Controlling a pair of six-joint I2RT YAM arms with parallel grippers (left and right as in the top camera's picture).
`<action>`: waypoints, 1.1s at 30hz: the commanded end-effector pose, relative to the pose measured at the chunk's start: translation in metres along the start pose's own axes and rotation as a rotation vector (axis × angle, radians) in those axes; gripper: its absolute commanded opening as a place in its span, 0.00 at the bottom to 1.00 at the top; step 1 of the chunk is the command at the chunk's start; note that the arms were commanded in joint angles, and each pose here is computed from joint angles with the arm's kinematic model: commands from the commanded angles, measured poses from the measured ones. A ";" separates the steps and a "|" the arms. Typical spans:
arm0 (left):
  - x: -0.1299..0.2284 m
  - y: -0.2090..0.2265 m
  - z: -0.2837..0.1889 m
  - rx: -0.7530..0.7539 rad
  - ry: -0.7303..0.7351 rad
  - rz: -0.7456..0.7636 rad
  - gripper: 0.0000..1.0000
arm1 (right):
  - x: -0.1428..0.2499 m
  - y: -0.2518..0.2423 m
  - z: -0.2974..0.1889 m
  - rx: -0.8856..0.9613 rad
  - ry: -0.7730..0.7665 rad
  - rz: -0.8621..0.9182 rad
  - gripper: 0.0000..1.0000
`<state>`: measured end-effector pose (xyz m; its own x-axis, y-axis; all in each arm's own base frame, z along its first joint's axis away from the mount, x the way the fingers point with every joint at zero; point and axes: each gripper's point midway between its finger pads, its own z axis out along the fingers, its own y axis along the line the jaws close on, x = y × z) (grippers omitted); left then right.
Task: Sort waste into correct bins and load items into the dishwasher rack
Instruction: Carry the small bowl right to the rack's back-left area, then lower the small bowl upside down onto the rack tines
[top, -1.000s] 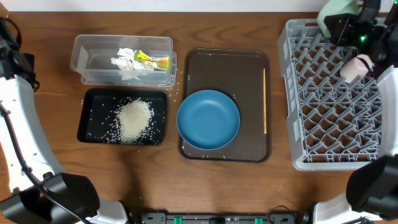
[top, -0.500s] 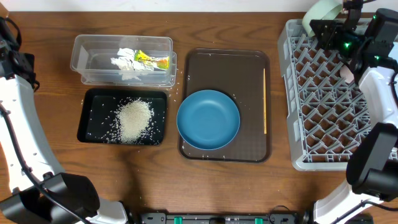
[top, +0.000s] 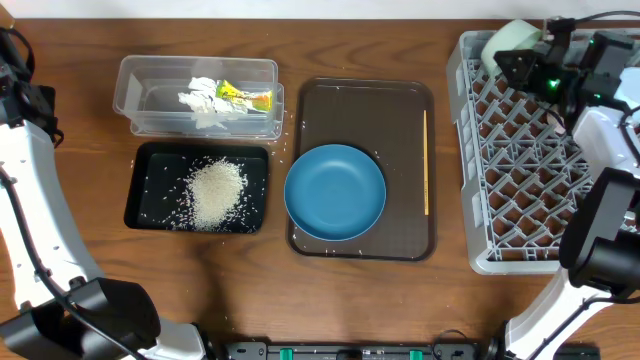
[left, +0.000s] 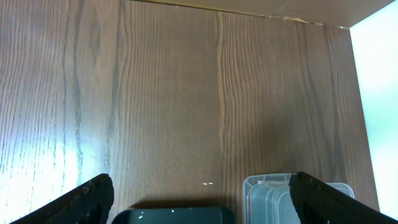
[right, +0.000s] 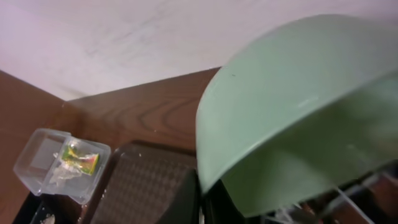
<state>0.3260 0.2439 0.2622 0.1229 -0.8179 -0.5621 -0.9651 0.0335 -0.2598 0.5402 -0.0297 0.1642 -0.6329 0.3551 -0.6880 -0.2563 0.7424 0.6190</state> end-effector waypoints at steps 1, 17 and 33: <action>-0.001 0.002 0.000 -0.010 -0.006 0.010 0.92 | 0.001 -0.014 -0.011 0.001 -0.002 0.053 0.01; -0.001 0.002 0.000 -0.010 -0.006 0.010 0.92 | -0.002 -0.037 -0.048 0.007 -0.013 0.151 0.66; -0.001 0.002 0.000 -0.010 -0.006 0.010 0.92 | -0.043 -0.035 -0.141 0.514 -0.165 0.187 0.70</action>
<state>0.3260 0.2439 0.2622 0.1229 -0.8179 -0.5621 -0.9651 0.0335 -0.2598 0.4812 -0.1348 0.2053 -0.5634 0.5678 -0.6002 0.1744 0.7918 0.5853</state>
